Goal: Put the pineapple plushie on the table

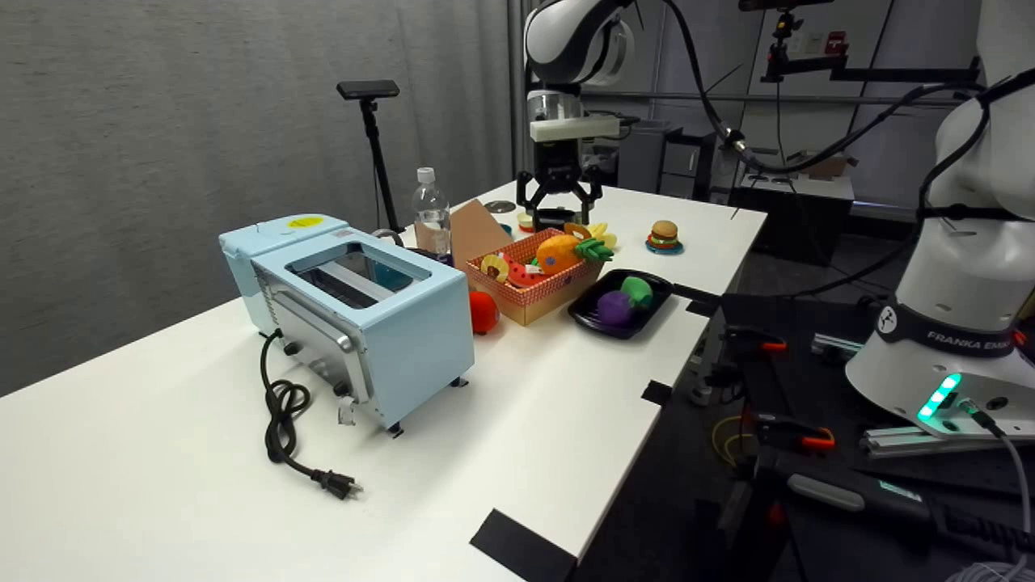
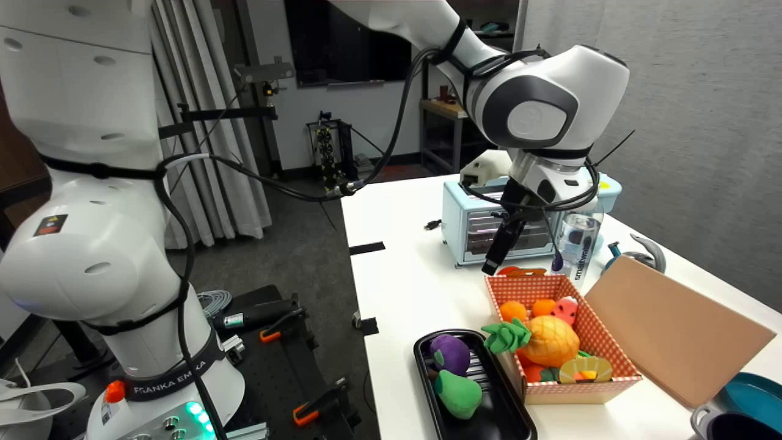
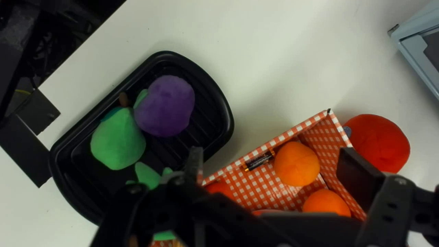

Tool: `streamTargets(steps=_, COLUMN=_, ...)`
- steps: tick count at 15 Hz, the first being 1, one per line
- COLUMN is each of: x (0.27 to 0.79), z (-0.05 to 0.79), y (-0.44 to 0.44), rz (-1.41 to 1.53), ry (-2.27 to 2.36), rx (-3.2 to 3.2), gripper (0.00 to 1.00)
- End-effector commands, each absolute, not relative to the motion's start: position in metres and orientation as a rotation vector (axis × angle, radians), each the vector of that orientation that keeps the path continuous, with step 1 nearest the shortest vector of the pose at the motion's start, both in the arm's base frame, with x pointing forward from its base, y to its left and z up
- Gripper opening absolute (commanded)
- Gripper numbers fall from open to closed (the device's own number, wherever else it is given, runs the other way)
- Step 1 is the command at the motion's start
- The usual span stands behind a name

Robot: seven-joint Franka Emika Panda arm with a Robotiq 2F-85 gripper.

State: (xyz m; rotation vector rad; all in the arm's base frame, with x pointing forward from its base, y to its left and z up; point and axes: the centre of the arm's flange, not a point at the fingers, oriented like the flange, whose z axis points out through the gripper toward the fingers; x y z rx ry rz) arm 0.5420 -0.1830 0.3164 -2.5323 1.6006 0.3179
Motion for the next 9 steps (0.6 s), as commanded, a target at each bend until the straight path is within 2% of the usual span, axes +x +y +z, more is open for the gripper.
streamTargets(steps=1, x=0.543, z=0.316, y=-0.182, rz=0.318, ry=1.608, rx=-2.507, gripper=1.0)
streamTargets(steps=7, x=0.543, z=0.315, y=-0.182, rz=0.323, ry=1.608, rx=-2.504, gripper=1.0)
streamTargets(steps=9, x=0.553, z=0.304, y=-0.195, rz=0.29, ry=1.734, rx=-2.421, gripper=1.0)
